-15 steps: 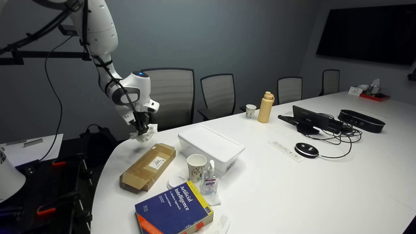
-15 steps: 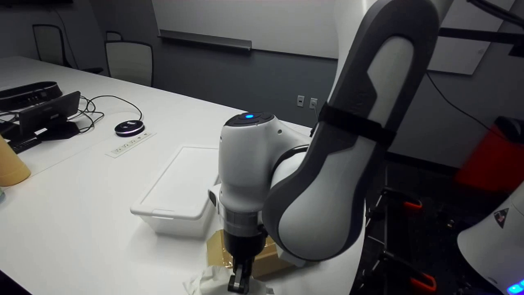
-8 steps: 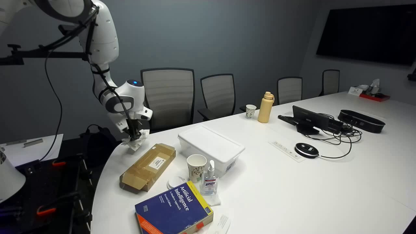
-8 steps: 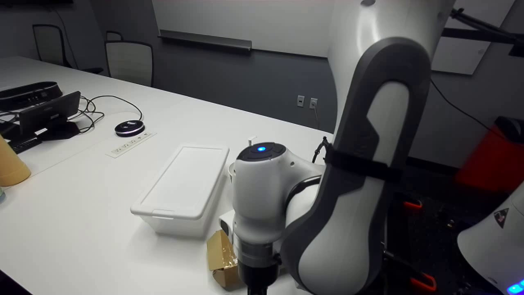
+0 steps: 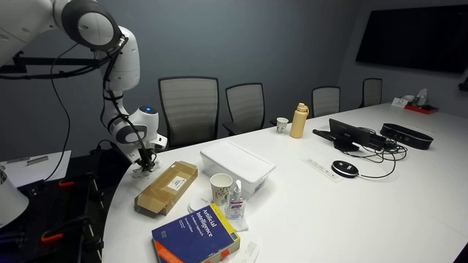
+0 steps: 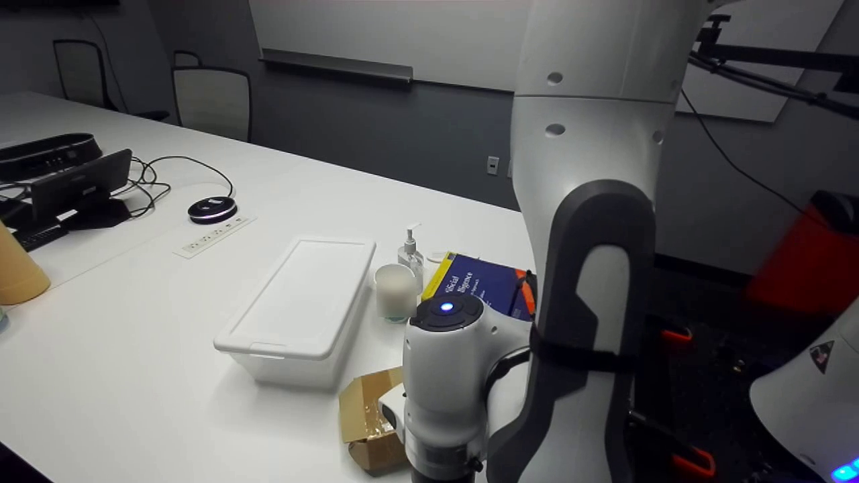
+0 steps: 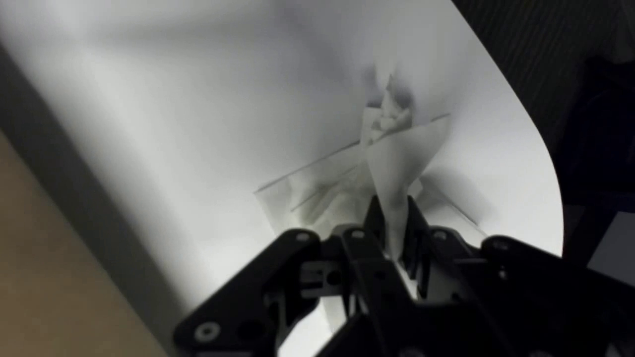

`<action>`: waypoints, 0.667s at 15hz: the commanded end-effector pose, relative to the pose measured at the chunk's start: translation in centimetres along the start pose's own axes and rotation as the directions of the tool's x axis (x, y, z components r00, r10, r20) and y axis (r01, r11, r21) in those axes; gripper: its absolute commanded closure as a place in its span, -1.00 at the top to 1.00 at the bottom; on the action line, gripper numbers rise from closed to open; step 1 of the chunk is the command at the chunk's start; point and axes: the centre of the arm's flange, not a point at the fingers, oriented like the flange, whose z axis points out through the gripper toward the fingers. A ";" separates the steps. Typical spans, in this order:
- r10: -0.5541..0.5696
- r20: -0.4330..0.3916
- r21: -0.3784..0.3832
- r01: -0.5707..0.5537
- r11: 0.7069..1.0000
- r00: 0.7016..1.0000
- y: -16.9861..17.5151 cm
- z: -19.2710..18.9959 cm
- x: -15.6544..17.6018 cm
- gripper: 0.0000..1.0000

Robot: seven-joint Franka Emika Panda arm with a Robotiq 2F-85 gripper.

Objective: Use the tissue to wipe the box

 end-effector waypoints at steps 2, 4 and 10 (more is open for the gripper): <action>-0.025 -0.039 -0.006 0.025 1.000 0.999 -0.1 -0.1 0.9 -0.03; -0.027 -0.051 -0.004 0.027 1.000 0.998 -0.2 -0.9 1.3 0.28; -0.026 -0.057 0.005 0.026 1.000 0.998 -0.2 -5.1 2.1 1.00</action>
